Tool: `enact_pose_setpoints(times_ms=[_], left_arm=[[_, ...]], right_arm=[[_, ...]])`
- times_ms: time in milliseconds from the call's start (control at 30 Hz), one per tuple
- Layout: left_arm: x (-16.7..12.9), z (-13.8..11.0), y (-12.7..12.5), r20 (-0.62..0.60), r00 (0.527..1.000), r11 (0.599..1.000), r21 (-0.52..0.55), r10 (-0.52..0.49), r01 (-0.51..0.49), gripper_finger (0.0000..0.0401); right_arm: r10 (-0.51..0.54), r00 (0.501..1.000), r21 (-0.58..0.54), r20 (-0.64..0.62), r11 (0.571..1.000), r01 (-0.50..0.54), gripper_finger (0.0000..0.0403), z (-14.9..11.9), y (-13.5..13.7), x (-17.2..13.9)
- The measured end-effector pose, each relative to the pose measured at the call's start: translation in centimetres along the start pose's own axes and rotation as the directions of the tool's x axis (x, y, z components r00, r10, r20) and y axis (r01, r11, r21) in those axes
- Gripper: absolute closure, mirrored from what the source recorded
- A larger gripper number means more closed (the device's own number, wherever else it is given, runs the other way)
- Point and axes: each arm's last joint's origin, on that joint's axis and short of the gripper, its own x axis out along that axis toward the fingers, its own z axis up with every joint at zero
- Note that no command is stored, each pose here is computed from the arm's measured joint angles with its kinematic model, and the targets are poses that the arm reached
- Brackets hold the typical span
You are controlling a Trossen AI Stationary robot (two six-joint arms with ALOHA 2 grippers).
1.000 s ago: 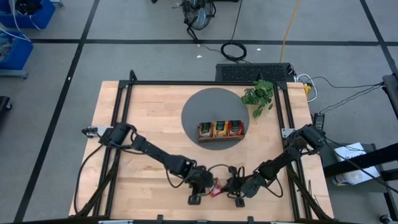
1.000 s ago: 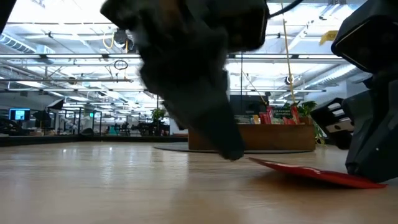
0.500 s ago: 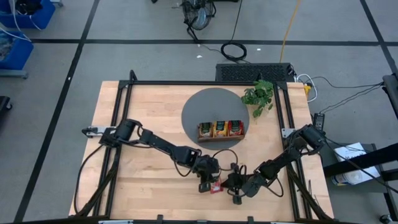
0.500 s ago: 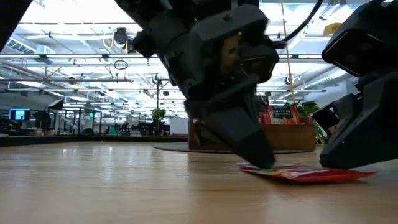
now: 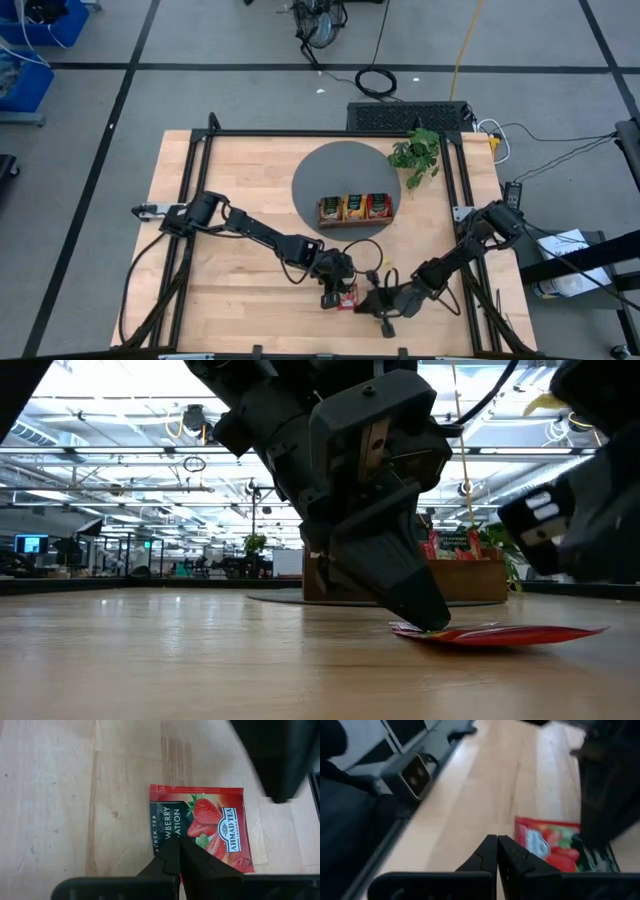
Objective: Pick & Place Tea
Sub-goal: Put the red tea bag into the right section of the wooden organizer
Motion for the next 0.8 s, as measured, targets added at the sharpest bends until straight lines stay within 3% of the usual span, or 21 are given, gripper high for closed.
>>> enact_pose_setpoints(times_ms=[400,600,800], left_arm=[[0.1,0.1,0.0,0.017,1.0,1.0,0.006,-0.006,0.006,0.0396],[-0.3,0.3,-0.1,0.022,0.999,0.999,0.026,-0.028,0.028,0.0363],[-3.1,0.9,-1.0,0.001,1.0,0.996,0.084,-0.019,0.019,0.0329]], right_arm=[[-0.075,0.99,0.073,-0.117,0.994,0.084,0.0403,-2.3,-1.2,0.9],[-0.073,0.988,0.091,-0.136,0.992,0.086,0.0403,-2.5,-1.6,1.1],[-0.084,0.983,0.103,-0.164,0.989,0.102,0.0403,-3.0,-1.9,0.9]])
